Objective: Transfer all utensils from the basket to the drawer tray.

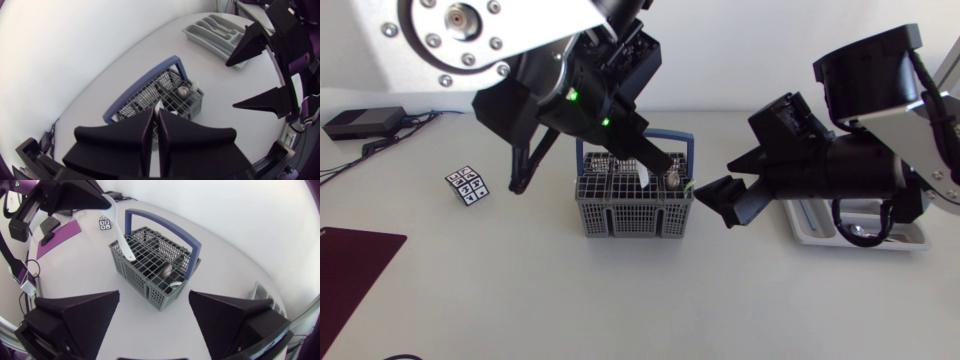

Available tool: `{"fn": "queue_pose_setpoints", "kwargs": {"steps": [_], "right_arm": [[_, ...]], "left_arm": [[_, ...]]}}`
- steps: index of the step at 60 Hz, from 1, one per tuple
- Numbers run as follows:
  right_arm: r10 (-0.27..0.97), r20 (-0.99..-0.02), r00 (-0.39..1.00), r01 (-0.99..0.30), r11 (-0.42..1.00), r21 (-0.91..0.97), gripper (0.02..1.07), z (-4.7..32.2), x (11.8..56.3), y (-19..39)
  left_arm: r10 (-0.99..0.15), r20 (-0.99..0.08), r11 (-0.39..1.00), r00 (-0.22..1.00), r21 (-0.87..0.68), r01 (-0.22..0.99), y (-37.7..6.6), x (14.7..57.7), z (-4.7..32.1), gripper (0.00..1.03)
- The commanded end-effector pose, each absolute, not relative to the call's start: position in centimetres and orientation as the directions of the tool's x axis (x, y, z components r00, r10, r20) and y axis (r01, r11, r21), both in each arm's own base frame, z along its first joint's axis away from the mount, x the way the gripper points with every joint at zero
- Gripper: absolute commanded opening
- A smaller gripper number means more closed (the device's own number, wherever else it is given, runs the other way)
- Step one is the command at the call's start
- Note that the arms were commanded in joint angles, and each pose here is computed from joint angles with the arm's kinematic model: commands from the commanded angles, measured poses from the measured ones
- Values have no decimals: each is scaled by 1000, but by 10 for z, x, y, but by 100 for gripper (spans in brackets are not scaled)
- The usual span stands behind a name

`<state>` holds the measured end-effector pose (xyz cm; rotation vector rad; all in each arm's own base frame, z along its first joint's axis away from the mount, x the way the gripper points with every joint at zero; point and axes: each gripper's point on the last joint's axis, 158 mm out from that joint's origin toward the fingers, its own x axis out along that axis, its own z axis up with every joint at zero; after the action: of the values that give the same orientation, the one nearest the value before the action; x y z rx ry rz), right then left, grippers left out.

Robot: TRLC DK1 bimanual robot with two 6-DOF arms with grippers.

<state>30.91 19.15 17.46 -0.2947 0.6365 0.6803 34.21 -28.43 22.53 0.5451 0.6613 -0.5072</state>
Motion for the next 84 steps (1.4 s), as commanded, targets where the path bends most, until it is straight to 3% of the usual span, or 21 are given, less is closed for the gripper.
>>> {"fn": "queue_pose_setpoints", "kwargs": {"steps": [1, 18, 28, 49, 72, 84], "right_arm": [[511, -621, 594, -672, 740, -34, 102, 170, 302, 197], [572, -562, 598, -720, 691, -63, 95, 176, 294, 222], [582, -554, 595, -732, 677, -76, 87, 175, 294, 230], [558, -567, 606, -741, 655, -147, 58, 165, 295, 245], [536, -581, 613, -738, 650, -179, 18, 156, 295, 246], [540, -587, 603, -746, 642, -176, 15, 153, 291, 245]], "left_arm": [[-291, -708, 770, 643, 226, 597, -282, 344, 227, 4], [-506, -769, 734, 391, -146, 664, -305, 330, 212, 4], [-562, -778, 695, 281, -260, 671, -318, 322, 201, 4], [-613, -770, 649, 177, -363, 669, -330, 312, 196, 4], [-624, -765, 637, 159, -381, 670, -332, 309, 198, 4], [-628, -760, 639, 167, -381, 668, -329, 310, 201, 8]]}}
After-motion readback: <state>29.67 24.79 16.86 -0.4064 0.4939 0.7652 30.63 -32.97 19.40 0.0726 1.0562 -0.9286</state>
